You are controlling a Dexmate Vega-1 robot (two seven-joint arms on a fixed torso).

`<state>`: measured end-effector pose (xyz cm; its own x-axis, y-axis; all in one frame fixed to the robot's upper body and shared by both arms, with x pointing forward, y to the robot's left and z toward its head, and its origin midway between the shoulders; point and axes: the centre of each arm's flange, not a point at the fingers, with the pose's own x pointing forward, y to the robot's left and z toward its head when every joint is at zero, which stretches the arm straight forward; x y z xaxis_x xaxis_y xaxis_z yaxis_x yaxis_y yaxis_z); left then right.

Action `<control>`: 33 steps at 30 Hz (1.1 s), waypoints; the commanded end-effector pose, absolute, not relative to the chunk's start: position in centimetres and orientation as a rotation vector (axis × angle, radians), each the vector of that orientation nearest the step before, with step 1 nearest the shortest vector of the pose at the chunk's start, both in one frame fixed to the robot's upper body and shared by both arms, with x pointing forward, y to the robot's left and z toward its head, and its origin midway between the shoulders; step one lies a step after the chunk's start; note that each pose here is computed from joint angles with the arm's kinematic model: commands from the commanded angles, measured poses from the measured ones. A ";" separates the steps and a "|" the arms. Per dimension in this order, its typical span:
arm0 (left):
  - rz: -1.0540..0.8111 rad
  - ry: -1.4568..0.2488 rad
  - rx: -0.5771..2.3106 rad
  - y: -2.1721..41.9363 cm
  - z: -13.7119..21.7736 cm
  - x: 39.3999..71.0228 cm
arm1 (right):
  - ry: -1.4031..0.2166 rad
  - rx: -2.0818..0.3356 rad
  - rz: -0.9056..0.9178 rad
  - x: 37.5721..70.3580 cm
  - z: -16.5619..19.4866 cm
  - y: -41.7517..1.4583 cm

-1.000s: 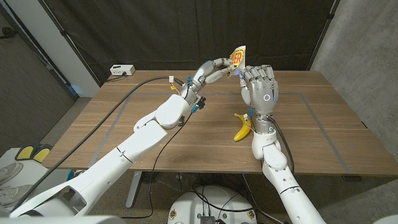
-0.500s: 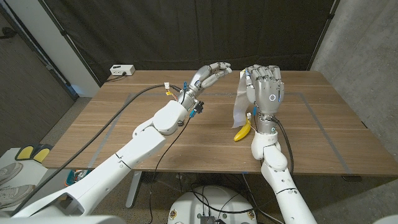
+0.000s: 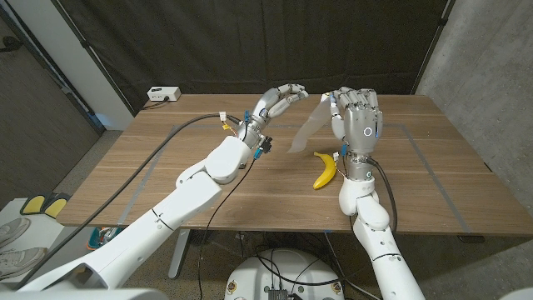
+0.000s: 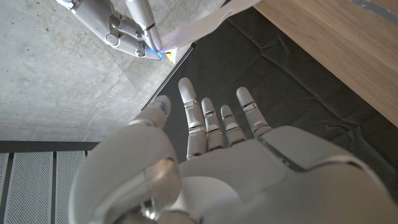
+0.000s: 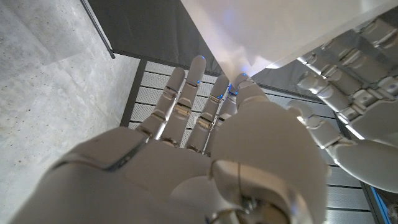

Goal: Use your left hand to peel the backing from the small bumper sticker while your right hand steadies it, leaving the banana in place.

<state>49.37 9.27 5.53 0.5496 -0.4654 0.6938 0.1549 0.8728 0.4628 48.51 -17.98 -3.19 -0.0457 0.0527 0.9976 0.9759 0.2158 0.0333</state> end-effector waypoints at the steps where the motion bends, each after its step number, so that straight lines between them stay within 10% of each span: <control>1: -0.458 -0.894 0.348 8.5 7.9 50.2 | -1.423 -1.145 -1.012 48.9 -3.4 -17.8; 33: -0.349 -0.657 0.635 6.7 10.3 51.1 | -1.453 -1.101 -0.963 49.2 -2.9 -17.8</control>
